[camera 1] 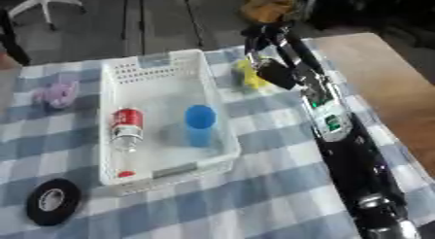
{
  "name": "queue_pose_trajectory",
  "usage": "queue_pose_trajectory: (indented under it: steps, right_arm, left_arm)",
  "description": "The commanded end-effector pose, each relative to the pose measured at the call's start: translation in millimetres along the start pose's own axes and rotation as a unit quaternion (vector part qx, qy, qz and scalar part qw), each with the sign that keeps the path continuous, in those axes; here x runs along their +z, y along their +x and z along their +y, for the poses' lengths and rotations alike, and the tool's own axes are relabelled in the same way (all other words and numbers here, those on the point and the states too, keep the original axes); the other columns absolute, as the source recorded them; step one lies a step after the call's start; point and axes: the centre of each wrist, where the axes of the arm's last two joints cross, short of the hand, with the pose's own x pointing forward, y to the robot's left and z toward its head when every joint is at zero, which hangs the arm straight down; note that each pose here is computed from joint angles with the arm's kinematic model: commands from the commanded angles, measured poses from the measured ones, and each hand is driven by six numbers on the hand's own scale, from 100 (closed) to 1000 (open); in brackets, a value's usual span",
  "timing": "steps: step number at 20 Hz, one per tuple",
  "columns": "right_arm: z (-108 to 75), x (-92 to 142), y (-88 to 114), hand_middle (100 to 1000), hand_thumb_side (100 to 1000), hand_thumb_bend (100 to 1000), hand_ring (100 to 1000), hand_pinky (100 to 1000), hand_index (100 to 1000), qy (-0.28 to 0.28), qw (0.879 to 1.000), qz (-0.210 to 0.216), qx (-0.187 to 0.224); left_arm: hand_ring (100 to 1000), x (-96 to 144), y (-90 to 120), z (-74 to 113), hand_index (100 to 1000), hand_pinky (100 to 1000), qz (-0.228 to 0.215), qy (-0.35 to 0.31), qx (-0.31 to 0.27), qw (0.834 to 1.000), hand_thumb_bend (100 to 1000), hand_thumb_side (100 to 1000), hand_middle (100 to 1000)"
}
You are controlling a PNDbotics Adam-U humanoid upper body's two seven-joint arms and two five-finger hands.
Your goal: Pick up objects on the table and place them in the box.
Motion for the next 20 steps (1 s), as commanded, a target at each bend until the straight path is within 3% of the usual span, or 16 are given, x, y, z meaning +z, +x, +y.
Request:
queue_pose_trajectory:
  steps: [1, 20]
  right_arm:
    - [-12.8, -3.0, 0.4, 609, 648, 100, 571, 639, 781, -0.009, 1.0, -0.004, 0.008]
    - [-14.7, -0.7, 0.2, 606, 644, 100, 569, 635, 778, -0.014, 1.0, 0.003, 0.005]
  left_arm:
    - [959, -4.8, 5.7, 7.3, 854, 436, -0.012, 0.001, -0.011, 1.0, 534, 944, 880]
    - [957, -5.2, 6.1, 7.2, 851, 436, -0.013, 0.0, -0.012, 1.0, 538, 943, 878]
